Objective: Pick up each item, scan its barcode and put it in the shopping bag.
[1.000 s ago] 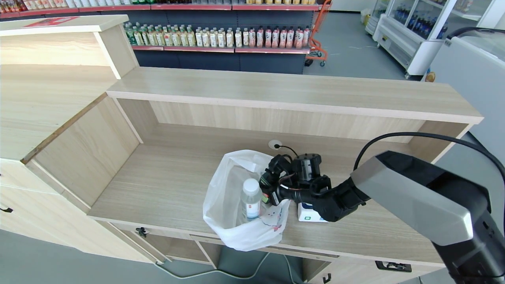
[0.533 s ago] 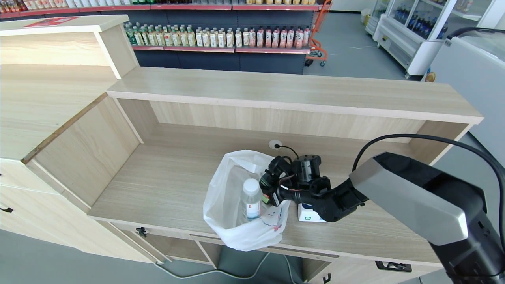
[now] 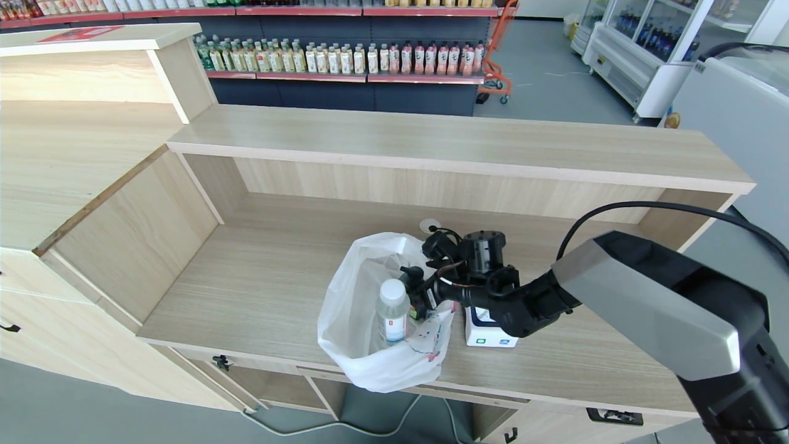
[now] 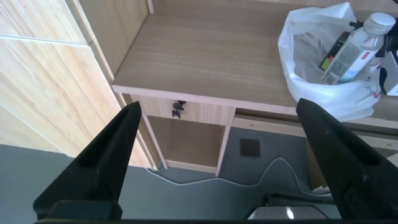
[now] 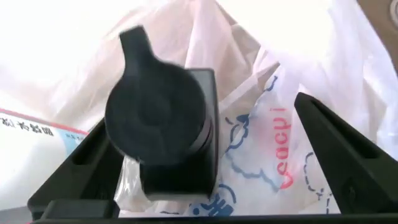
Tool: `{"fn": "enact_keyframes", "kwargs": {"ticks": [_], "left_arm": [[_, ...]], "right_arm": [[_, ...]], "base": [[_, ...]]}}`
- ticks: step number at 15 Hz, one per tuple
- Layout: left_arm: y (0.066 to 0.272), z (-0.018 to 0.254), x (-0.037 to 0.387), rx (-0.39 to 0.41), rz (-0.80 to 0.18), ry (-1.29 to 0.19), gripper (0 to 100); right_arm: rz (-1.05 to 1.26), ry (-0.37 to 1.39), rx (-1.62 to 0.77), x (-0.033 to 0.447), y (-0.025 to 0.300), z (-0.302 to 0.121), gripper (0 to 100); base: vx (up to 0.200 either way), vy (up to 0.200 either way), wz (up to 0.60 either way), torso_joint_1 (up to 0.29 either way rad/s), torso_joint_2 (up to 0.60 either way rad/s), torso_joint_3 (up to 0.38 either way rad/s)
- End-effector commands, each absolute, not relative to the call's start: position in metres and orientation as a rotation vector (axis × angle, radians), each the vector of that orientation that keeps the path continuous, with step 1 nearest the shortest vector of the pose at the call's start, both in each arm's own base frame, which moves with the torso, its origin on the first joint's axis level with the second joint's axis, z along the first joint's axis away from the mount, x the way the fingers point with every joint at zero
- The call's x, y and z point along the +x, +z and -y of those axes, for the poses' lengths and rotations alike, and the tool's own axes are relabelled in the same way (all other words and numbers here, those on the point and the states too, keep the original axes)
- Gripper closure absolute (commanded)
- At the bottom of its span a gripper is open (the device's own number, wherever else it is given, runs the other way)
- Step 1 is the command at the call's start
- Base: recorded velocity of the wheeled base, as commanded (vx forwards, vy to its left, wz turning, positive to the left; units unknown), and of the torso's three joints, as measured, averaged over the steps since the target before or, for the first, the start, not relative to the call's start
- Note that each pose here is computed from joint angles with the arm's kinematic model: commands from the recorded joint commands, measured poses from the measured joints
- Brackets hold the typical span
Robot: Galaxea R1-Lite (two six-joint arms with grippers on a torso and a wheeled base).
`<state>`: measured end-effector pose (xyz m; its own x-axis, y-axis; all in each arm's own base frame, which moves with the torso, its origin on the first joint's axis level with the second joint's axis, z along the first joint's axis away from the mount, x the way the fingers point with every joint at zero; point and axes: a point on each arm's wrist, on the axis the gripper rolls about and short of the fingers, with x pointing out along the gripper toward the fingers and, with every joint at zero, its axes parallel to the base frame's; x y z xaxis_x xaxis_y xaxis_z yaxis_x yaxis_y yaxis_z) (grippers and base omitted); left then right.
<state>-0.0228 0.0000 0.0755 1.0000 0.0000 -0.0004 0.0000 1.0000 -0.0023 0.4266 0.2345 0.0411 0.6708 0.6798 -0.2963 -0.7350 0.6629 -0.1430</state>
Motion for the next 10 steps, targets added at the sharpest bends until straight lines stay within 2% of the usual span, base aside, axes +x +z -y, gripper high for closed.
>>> {"fn": "enact_keyframes", "kwargs": {"ticks": [1, 5, 7, 10], "left_arm": [[0.075, 0.000, -0.023, -0.003, 0.000, 0.000, 0], [0.075, 0.000, -0.023, -0.003, 0.000, 0.000, 0], [0.075, 0.000, -0.023, -0.003, 0.000, 0.000, 0], [0.075, 0.000, -0.023, -0.003, 0.000, 0.000, 0]], "right_arm": [[-0.152, 0.783, -0.213, 0.433, 0.073, -0.230, 0], [-0.064, 0.745, -0.129, 0.419, 0.139, -0.210, 0], [-0.055, 0.720, -0.079, 0.389, 0.191, -0.184, 0], [-0.089, 0.640, 0.016, 0.327, 0.240, -0.134, 0]], "base": [[0.000, 0.000, 0.00, 0.000, 0.00, 0.000], [0.000, 0.000, 0.00, 0.000, 0.00, 0.000], [0.000, 0.000, 0.00, 0.000, 0.00, 0.000], [0.000, 0.000, 0.00, 0.000, 0.00, 0.000]]}}
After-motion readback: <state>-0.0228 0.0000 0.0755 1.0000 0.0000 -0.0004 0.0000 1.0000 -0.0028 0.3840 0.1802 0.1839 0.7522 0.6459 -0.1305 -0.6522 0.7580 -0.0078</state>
